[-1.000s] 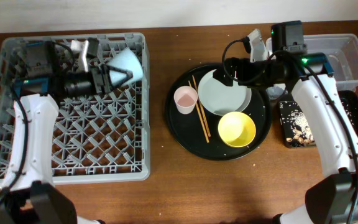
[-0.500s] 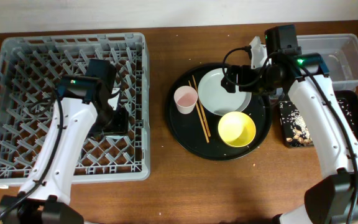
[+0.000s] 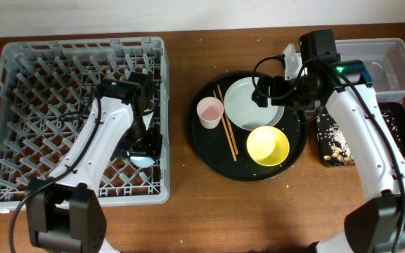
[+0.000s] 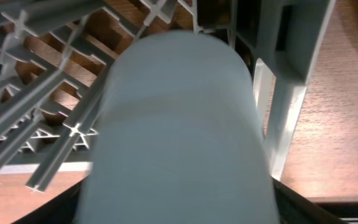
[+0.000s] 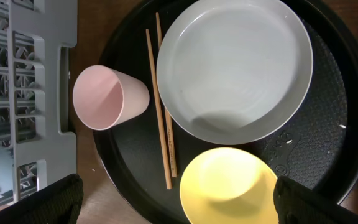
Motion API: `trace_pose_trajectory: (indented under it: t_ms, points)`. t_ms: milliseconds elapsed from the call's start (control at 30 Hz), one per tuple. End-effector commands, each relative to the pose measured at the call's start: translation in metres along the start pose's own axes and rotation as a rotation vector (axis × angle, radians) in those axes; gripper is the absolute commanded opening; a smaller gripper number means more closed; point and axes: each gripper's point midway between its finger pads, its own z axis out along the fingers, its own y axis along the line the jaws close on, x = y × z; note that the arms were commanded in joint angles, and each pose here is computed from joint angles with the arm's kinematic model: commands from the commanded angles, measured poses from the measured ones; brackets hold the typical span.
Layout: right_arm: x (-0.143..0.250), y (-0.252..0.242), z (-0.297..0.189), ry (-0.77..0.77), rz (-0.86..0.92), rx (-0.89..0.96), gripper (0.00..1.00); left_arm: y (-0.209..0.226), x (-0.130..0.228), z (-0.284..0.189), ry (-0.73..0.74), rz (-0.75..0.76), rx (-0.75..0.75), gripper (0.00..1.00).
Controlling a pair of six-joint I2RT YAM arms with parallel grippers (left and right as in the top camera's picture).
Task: Sort waste into correct bins and load items into the dishwasher rack
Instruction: 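Place the blue cup upside down in the rack with the left gripper, then grasp the pink cup with the right gripper and hand it left, then place the pink cup upside down in the rack with the left gripper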
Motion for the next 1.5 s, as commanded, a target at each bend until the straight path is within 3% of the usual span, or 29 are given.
trace_pose_trajectory:
  t_ms: [0, 133, 167, 233, 333, 467, 600, 733, 833, 867, 933, 1000, 1133, 1167, 1233, 1300, 1467]
  points:
    - [0.004, -0.001, 0.003, 0.014, -0.013, 0.012, 0.98, 0.002, -0.002, 0.001, 0.000, -0.004, -0.014, 0.92]
    - [0.005, -0.001, 0.003, 0.016, -0.012, 0.012, 0.98, 0.001, -0.009, -0.005, -0.030, 0.000, -0.008, 0.95]
    - [0.005, -0.001, 0.003, 0.015, -0.012, 0.012, 0.98, -0.001, -0.019, -0.020, -0.082, 0.000, 0.002, 0.95]
    - [0.004, 0.003, 0.003, 0.013, -0.014, -0.011, 0.99, -0.013, -0.064, -0.098, -0.352, 0.029, 0.071, 0.95]
    - [-0.014, 0.032, 0.013, -0.064, -0.069, -0.068, 0.78, -0.030, -0.096, -0.140, -0.543, 0.054, 0.177, 0.96]
    - [0.000, 0.067, 0.091, 0.023, -0.097, -0.034, 0.73, -0.033, -0.109, -0.147, -0.598, 0.050, 0.205, 0.97]
    - [0.021, 0.057, 0.158, 0.126, -0.041, 0.026, 0.66, -0.026, -0.121, -0.139, -0.594, 0.032, 0.192, 0.99]
    - [0.021, 0.053, 0.169, 0.131, -0.039, 0.029, 0.51, -0.022, -0.132, -0.118, -0.543, 0.016, 0.184, 0.99]
    - [0.022, 0.053, 0.169, 0.132, -0.039, 0.029, 0.09, -0.022, -0.132, -0.118, -0.543, 0.016, 0.184, 0.99]
    - [0.022, 0.053, 0.167, 0.137, -0.038, 0.031, 0.04, -0.022, -0.132, -0.118, -0.543, 0.016, 0.185, 0.99]
    - [0.021, 0.056, 0.154, 0.153, -0.032, 0.022, 0.04, -0.026, -0.131, -0.118, -0.541, 0.023, 0.211, 0.99]
    - [0.000, 0.092, 0.096, 0.120, -0.078, -0.195, 0.04, -0.046, -0.128, -0.124, -0.527, 0.056, 0.358, 0.99]
    - [-0.030, 0.129, 0.001, 0.015, -0.101, -0.663, 0.04, -0.104, -0.089, -0.205, -0.618, 0.462, 1.084, 0.99]
    - [-0.036, 0.138, -0.013, -0.012, -0.136, -0.767, 0.04, -0.107, -0.079, -0.223, -0.654, 0.532, 1.195, 0.99]
    - [-0.046, 0.163, -0.044, -0.081, -0.268, -0.969, 0.04, -0.112, -0.069, -0.242, -0.684, 0.595, 1.317, 0.99]
    - [-0.048, 0.171, -0.056, -0.100, -0.316, -1.040, 0.04, -0.114, -0.058, -0.265, -0.722, 0.669, 1.447, 0.99]
    - [-0.061, 0.188, -0.089, -0.155, -0.409, -1.166, 0.04, -0.114, -0.060, -0.269, -0.753, 0.704, 1.454, 0.99]
